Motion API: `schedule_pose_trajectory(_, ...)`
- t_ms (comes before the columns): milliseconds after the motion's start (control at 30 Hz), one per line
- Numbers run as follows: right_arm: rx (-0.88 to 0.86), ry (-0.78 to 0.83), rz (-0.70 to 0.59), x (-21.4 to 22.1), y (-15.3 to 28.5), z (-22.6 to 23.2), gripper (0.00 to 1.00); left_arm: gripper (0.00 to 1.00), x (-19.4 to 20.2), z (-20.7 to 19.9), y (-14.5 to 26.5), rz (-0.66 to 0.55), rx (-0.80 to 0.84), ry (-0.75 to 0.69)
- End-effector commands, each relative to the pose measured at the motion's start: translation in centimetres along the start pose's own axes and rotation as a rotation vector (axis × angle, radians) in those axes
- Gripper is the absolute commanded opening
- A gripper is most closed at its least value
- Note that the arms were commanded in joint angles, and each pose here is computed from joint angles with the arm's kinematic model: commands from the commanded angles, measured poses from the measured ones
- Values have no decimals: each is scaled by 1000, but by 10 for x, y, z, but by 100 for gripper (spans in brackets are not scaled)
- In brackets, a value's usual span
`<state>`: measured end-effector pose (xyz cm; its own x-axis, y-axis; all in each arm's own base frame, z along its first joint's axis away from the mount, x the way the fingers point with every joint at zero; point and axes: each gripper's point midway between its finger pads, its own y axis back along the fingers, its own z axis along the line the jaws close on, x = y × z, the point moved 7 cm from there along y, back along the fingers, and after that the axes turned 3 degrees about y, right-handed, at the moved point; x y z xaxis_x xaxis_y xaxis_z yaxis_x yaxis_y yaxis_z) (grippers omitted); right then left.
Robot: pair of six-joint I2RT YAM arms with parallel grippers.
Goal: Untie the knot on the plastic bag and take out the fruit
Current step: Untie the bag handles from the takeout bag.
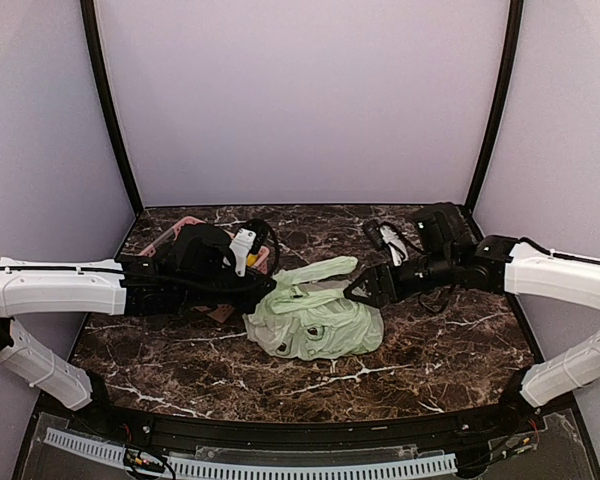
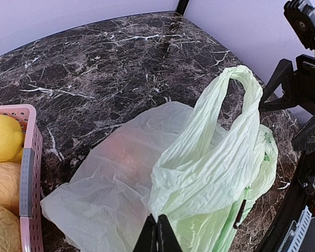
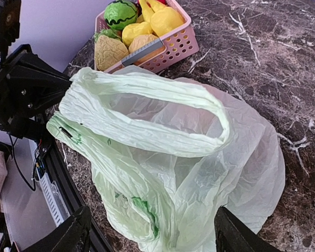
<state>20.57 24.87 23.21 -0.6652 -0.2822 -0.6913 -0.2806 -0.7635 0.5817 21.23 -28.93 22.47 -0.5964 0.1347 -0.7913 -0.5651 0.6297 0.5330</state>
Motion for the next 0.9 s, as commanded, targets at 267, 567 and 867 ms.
schedule_pose_trajectory(267,-28,2,-41,-12,-22,7,24,1,-19,-1,4,-51,2,21)
schedule_pose_trajectory(567,150,-7,-349,-90,77,2,0,1,-117,-2,42,-314,12,22)
schedule_pose_trajectory(867,184,-37,-469,-73,111,3,0,1,-118,13,58,-437,44,102)
